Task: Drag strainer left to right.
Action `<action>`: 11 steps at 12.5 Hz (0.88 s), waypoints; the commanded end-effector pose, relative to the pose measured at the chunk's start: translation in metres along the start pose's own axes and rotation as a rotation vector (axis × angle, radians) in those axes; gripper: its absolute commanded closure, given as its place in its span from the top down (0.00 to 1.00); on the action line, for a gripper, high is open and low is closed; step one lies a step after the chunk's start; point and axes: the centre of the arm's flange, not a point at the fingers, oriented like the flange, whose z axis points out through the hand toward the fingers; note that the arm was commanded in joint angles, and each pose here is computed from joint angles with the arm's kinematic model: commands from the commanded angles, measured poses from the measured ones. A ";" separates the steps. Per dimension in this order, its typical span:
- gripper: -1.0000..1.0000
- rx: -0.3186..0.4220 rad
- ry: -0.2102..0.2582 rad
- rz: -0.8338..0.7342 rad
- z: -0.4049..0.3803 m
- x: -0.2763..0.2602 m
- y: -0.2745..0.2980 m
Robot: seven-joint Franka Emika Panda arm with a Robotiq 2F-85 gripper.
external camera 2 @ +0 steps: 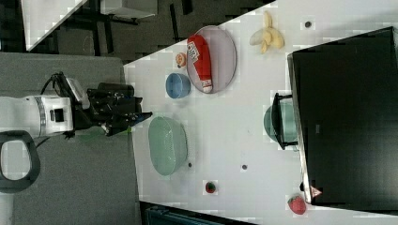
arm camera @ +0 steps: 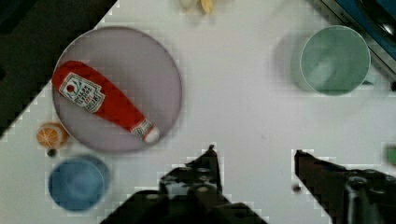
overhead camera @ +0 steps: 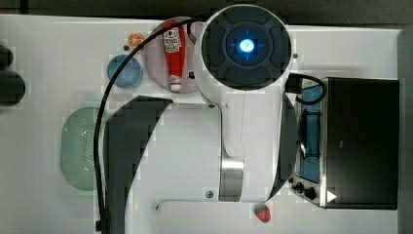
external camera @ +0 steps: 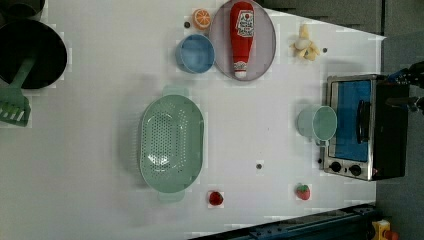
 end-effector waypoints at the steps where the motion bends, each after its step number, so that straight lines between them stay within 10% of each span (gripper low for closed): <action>1: 0.79 0.021 -0.015 0.101 -0.075 -0.078 0.116; 3: 1.00 0.023 -0.020 0.088 -0.073 -0.085 0.108; 11: 1.00 -0.061 0.010 0.117 -0.002 -0.237 -0.044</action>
